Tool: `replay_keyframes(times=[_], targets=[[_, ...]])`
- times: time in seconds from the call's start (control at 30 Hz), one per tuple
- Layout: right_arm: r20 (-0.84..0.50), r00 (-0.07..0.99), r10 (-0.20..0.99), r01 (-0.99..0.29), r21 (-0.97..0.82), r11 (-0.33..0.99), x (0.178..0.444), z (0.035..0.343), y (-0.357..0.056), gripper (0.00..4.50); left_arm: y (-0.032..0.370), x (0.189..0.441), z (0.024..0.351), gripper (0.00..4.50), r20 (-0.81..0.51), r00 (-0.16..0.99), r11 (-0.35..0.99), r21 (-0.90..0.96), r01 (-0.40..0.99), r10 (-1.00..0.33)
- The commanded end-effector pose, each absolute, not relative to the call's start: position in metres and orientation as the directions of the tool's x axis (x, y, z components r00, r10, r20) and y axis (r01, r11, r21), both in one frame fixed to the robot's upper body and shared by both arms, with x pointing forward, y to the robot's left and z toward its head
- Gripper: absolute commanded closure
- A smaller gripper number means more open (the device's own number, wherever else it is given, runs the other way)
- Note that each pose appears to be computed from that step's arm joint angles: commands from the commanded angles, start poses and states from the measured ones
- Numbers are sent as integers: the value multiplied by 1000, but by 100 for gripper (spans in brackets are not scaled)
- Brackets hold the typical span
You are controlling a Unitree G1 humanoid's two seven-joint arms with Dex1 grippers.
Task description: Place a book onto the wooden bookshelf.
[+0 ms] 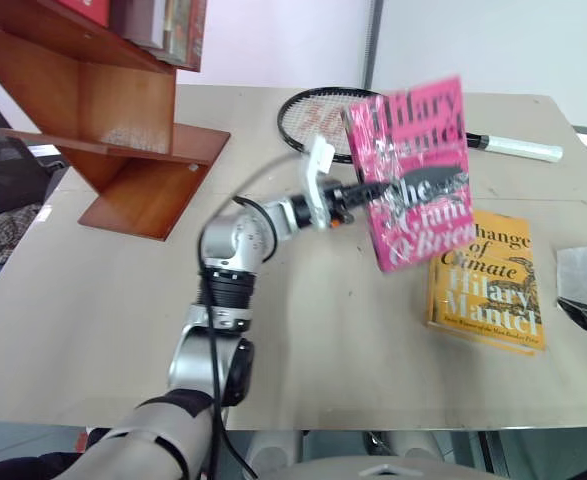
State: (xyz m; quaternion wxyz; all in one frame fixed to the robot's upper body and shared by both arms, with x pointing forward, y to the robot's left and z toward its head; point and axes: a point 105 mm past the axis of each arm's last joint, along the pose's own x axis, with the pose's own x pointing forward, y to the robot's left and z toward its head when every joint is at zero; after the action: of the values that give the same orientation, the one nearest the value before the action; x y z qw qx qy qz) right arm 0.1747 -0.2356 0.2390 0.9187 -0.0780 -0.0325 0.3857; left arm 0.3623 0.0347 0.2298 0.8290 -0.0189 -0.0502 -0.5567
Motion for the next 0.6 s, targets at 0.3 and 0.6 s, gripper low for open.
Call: replay_keyframes(times=[0.3,0.6], targets=[[107,613,783,-758,-198,621,193,248,-214,0,129,316,361,384,27,400,84,988,128,-916],[134,519,845,-825,-180,535,210,248,-204,0,243,294,373,384,-189,751,-172,980,102,-632]])
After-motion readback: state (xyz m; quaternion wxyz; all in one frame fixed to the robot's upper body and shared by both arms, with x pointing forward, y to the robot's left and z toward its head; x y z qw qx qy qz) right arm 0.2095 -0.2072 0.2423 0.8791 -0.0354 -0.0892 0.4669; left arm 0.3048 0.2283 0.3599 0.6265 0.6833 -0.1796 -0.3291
